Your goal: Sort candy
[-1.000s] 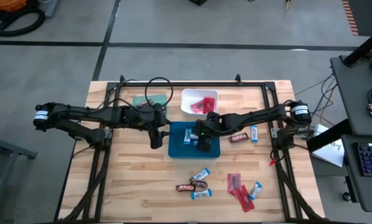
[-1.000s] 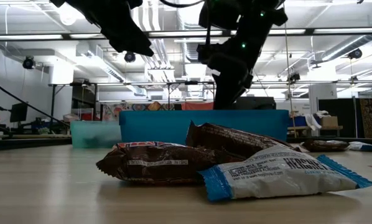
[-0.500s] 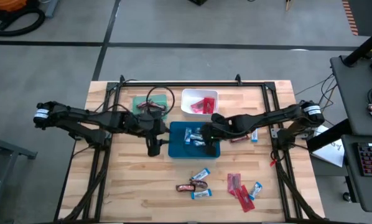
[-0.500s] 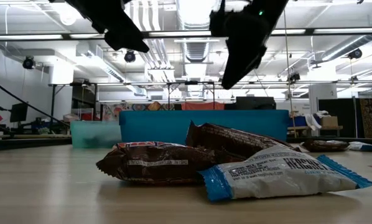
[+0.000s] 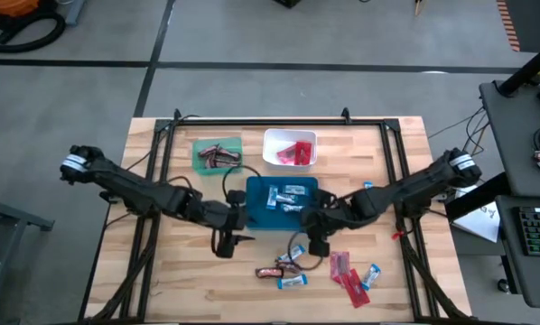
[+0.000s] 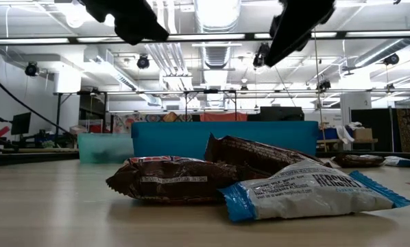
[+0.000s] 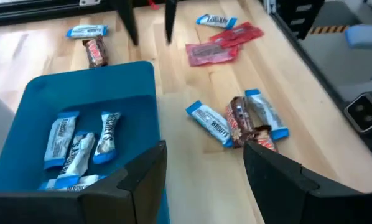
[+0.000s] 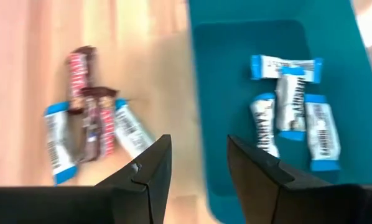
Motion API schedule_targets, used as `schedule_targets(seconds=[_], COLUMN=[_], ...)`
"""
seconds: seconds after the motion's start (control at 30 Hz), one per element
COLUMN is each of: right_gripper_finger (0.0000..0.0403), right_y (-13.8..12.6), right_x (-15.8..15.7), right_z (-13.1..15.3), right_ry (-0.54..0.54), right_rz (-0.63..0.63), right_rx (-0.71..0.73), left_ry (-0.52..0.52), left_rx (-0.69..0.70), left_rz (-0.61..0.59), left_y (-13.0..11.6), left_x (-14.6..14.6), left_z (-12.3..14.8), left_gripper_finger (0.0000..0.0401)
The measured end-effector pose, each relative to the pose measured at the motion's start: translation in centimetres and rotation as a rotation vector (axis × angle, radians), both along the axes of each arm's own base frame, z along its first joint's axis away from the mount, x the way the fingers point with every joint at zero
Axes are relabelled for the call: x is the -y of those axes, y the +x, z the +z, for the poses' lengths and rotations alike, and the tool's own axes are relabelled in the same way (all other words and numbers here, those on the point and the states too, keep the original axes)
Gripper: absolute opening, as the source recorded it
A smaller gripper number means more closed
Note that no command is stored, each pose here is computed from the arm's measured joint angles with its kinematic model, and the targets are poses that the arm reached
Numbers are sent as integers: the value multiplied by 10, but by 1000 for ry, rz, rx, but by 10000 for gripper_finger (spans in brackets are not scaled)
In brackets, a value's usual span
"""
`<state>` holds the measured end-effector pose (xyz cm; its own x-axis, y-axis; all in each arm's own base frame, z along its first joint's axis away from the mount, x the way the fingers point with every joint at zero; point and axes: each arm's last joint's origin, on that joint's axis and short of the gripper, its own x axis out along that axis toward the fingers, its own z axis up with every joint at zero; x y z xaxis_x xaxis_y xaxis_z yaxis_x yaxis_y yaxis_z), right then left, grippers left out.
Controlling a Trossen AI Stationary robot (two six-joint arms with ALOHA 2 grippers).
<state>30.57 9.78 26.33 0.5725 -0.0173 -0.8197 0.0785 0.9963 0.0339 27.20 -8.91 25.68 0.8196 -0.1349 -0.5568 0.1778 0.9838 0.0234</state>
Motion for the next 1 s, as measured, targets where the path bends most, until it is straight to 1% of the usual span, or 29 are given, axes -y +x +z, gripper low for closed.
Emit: schedule_targets(seconds=[0.1,0.33,0.73,1.0], right_gripper_finger=[152,155,155,155], right_y=[-6,-21,-29,-31], right_x=[-12,-31,-45,-49], right_z=[4,14,17,17], right_ry=[19,60,95,118], right_rz=[21,60,62,45], right_rx=[12,44,54,55], left_ry=[26,18,-22,-80], left_rx=[-7,19,90,95], left_rz=[-10,-67,-106,-78], left_y=[4,15,39,49], left_x=[11,35,63,69], left_z=[-9,-26,-61,-80], left_gripper_finger=[196,196,170,174])
